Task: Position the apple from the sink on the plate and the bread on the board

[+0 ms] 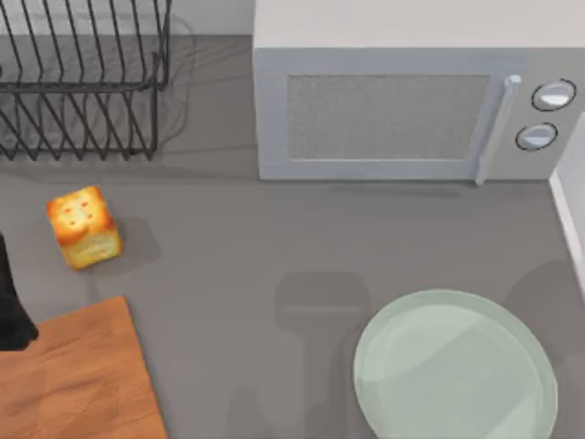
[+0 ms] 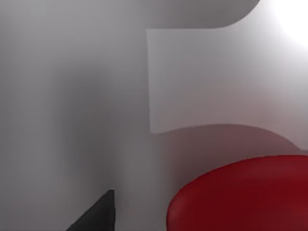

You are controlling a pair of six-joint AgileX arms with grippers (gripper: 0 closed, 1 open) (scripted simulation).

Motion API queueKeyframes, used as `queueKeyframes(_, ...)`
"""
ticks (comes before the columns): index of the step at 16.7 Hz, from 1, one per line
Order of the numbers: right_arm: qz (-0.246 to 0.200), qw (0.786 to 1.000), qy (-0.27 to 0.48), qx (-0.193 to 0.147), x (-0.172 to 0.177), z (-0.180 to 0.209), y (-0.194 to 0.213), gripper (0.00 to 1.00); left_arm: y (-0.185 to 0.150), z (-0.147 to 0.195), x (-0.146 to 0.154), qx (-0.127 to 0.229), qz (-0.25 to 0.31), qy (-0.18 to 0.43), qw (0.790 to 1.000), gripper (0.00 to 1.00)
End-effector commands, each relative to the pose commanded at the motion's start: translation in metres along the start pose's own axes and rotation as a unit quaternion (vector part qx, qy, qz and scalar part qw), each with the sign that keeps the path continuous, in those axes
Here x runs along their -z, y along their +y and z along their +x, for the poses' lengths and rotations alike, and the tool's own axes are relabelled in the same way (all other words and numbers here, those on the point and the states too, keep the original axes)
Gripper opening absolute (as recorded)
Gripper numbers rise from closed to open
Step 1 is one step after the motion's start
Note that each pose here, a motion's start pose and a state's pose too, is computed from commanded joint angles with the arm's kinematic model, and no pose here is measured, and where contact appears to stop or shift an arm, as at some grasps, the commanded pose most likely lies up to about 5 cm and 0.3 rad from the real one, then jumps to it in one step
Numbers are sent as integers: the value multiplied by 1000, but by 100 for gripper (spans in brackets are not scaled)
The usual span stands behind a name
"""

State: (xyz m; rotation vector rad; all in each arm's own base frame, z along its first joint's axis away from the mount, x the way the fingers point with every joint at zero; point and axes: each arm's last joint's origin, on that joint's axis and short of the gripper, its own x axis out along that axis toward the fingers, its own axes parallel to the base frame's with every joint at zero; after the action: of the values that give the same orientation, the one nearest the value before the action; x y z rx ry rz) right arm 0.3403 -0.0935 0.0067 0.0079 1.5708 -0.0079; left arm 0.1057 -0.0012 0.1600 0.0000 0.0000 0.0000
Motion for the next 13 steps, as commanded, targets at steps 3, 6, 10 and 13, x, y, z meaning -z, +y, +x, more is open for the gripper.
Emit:
queueKeyframes(3, 0, 1000, 0, 0, 0, 0, 0, 40, 0, 0, 0, 0, 0, 0, 1000, 100)
queueKeyframes(6, 0, 1000, 0, 0, 0, 0, 0, 17, 0, 0, 0, 0, 0, 0, 1000, 100)
queueKeyframes(10, 0, 1000, 0, 0, 0, 0, 0, 0, 0, 0, 0, 0, 0, 0, 1000, 100)
queueKeyframes(13, 0, 1000, 0, 0, 0, 0, 0, 0, 0, 0, 0, 0, 0, 0, 1000, 100)
